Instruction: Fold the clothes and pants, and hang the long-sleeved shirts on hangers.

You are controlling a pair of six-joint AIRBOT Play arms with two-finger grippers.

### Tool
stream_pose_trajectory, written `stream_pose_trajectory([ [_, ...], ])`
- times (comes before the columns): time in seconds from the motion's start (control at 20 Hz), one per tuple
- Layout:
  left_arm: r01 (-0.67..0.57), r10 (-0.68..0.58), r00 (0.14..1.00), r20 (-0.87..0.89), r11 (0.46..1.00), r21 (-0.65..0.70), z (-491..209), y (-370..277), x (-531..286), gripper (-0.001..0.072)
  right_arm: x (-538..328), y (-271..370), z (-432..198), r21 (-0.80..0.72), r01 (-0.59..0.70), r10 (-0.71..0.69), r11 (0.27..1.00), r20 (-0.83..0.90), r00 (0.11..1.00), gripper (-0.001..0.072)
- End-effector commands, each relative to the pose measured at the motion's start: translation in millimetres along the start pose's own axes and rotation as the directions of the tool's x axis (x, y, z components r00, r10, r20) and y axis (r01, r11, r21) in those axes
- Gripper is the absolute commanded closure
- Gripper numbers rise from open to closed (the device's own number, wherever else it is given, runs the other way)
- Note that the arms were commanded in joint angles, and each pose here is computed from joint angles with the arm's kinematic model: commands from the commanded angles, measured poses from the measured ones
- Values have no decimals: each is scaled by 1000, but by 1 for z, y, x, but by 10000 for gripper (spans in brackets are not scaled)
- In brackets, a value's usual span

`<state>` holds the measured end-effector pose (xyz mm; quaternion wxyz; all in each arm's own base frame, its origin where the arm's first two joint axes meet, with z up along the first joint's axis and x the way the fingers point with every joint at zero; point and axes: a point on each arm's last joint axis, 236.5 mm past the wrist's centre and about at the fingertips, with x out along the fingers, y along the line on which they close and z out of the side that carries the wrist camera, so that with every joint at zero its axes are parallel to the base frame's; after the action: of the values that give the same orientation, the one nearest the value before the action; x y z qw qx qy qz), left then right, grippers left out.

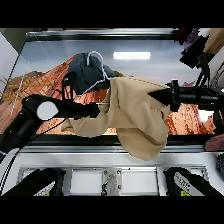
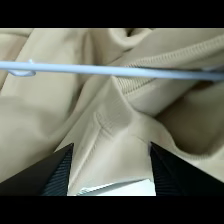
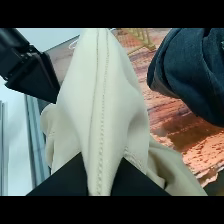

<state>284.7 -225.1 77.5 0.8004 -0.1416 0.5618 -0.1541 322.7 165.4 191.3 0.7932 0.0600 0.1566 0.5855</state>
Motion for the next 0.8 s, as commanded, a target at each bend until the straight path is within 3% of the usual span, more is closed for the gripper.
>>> stream_pose_trajectory([
  [0.0,-107,107,994,20,994,-12,5,1,23,215,0,0,0,-2,0,0,1000,0,1000,683],
  [0.25,-53,56,993,104,998,-33,23,-15,27,216,0,0,-1,-2,1,-1,1000,-8,1000,683],
  [0.75,-109,115,990,87,991,-73,19,11,37,217,0,0,-1,24,1,0,1000,-8,1000,682],
])
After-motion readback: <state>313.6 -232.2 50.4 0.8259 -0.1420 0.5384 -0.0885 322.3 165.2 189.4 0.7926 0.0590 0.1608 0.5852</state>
